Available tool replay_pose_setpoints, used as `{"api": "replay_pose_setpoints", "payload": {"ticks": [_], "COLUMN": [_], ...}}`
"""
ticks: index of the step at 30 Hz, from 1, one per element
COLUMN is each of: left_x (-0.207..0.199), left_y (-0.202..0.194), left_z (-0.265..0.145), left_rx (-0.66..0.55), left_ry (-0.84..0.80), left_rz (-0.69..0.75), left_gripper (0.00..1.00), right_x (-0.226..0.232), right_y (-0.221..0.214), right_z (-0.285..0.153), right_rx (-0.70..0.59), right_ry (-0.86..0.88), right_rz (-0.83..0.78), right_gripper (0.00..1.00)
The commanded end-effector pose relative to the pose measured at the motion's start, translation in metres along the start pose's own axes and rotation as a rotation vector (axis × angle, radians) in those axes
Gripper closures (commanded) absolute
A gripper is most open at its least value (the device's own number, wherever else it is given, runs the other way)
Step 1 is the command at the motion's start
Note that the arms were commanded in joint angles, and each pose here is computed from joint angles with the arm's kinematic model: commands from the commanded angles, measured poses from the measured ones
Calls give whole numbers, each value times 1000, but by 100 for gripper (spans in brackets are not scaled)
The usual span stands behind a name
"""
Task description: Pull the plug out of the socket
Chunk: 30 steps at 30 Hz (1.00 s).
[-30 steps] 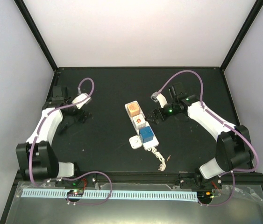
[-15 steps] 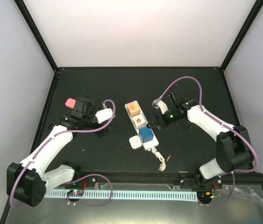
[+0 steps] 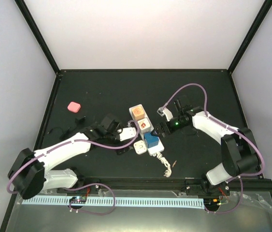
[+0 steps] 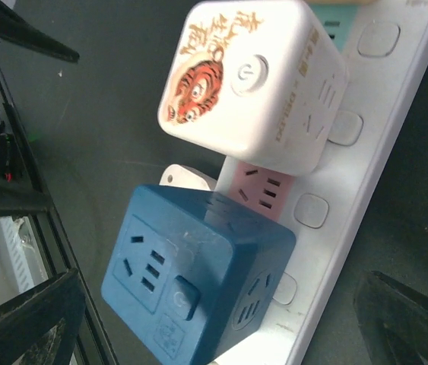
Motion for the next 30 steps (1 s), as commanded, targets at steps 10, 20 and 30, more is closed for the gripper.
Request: {"api": "replay_pose_setpoints", "payload": {"ticks": [10,20,30], "left_x": [-15,-22,-22], "left_y": [20,21,23], "left_z": [49,69,78], "left_rx": [60,167,204], "left_ry": [-7,-34,-51], "left_rz": [-19,9,-12], "left_gripper": [1,1,1], "right_x": [-16,-25,-30], "right_y": [-4,-8,-13], "right_z": [28,38,43], "right_rx": [63,104,138], "right_ry": [29,32,33], "right_rz": [70,102,122], "right_gripper": [4,5,8]}}
Point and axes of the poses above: each gripper's point midway between its finger pads, its own z axis out along the fingers, its own x axis along the line the jaws close on, y = z × x, the point moved 10 cm from there along -z, back along the fingers, and after that the axes turned 7 degrees about z, right-handed, at the moved point
